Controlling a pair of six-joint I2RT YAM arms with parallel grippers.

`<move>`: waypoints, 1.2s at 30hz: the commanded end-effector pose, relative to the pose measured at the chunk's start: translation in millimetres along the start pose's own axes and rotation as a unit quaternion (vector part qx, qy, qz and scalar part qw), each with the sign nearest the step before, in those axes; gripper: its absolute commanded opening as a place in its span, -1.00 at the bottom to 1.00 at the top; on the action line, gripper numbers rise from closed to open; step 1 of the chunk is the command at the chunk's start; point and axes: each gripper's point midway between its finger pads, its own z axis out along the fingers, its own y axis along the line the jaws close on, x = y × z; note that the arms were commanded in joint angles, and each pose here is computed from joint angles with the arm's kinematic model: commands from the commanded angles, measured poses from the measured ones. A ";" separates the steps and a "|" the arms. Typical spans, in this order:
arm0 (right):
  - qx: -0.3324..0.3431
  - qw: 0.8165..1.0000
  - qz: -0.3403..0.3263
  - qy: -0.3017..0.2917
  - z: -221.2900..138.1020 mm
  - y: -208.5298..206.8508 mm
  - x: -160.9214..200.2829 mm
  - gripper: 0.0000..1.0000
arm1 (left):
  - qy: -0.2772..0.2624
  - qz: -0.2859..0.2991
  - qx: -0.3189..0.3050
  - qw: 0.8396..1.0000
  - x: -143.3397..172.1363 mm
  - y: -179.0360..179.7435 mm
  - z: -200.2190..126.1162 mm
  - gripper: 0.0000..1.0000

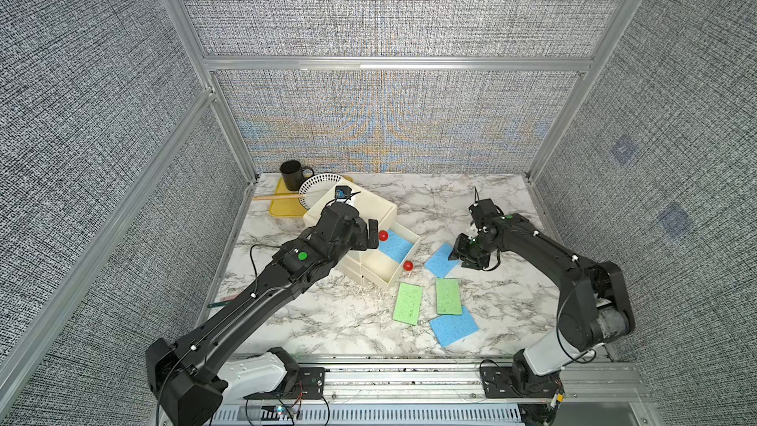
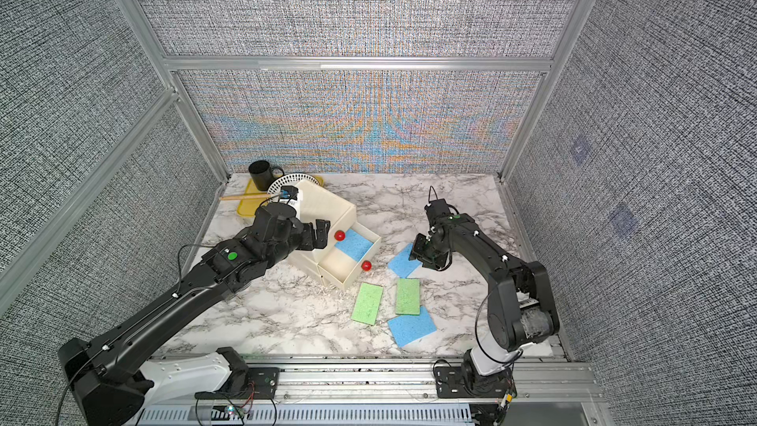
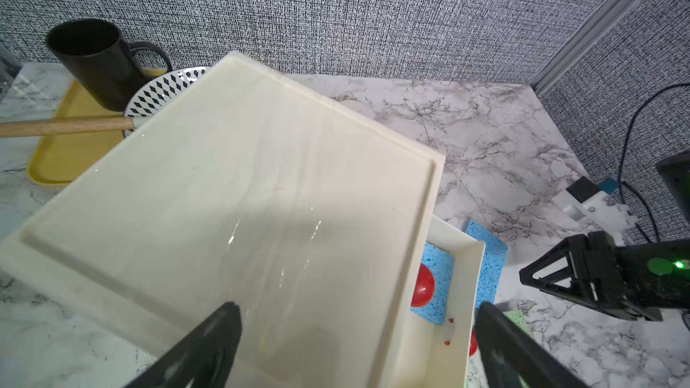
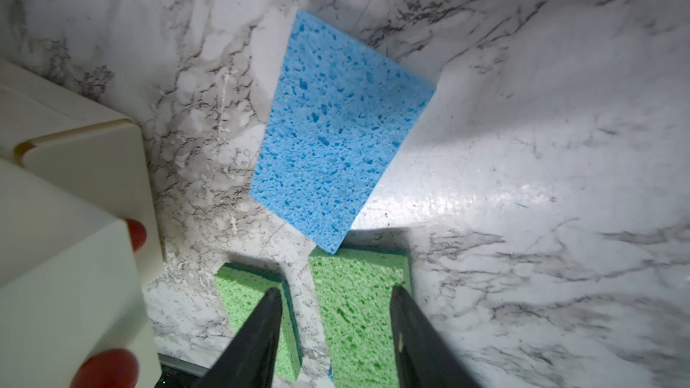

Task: Please put the sticky notes in the drawer by color
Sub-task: Pick up the sponge from the center of the board.

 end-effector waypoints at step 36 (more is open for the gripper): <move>-0.063 0.977 -0.109 -0.174 -64.0 68.9 -49.7 -1.00 | 0.083 0.056 0.107 0.989 15.3 -41.7 -1.2 1.00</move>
